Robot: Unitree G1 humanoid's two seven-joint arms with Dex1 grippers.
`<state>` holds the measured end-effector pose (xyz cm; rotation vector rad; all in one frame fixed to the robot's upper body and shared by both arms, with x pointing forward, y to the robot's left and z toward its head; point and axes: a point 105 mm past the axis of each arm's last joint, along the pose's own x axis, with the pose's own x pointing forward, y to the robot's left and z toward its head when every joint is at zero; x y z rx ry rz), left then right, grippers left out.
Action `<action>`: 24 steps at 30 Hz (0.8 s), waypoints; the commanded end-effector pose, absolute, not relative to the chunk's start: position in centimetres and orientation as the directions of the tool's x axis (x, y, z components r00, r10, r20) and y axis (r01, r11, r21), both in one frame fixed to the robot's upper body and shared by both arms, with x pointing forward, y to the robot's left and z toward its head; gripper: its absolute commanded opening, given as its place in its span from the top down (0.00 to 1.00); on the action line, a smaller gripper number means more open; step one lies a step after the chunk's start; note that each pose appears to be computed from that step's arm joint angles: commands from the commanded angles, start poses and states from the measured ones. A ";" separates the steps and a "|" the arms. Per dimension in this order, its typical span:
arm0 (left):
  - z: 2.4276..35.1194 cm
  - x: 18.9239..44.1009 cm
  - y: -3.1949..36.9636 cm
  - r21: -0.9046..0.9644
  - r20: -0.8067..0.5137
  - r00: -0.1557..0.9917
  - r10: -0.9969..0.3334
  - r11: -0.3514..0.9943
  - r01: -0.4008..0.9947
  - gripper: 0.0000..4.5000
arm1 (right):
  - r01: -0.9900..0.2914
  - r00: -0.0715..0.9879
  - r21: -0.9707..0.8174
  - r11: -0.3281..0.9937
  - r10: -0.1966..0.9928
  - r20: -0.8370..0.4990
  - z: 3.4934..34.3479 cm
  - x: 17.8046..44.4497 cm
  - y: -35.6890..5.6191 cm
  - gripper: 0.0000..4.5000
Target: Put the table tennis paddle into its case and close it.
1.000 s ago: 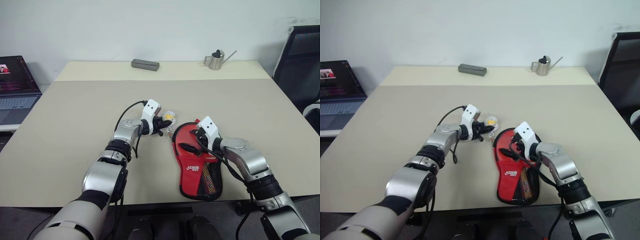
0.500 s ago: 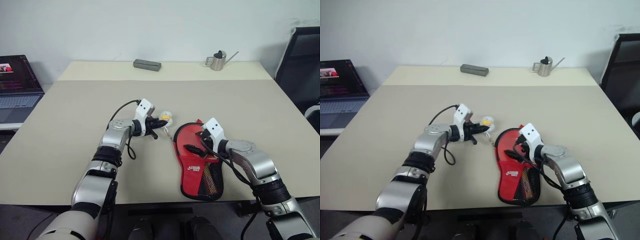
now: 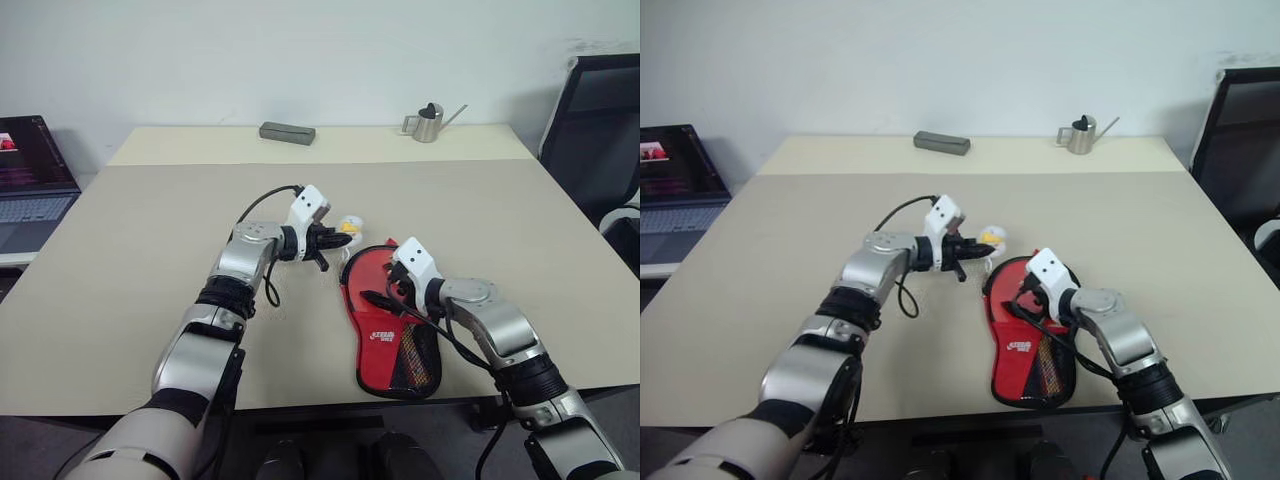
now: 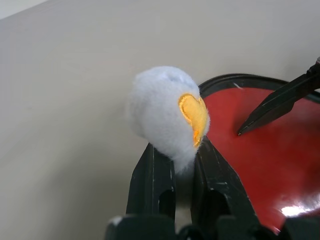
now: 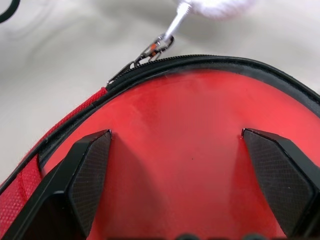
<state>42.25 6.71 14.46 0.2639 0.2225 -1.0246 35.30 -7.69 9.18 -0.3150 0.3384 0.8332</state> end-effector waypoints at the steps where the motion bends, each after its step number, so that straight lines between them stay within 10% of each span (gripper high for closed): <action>1: 16.2 43.4 5.7 0.195 -0.279 0.538 -0.795 0.502 0.843 0.98 | -0.767 0.556 -0.064 0.638 0.611 -0.564 3.7 33.5 -7.7 0.00; 24: 16.8 45.9 4.6 0.291 -0.244 0.713 -0.657 0.651 0.701 0.98 | -0.722 0.561 -0.037 0.691 0.554 -0.615 1.7 32.2 -9.6 0.00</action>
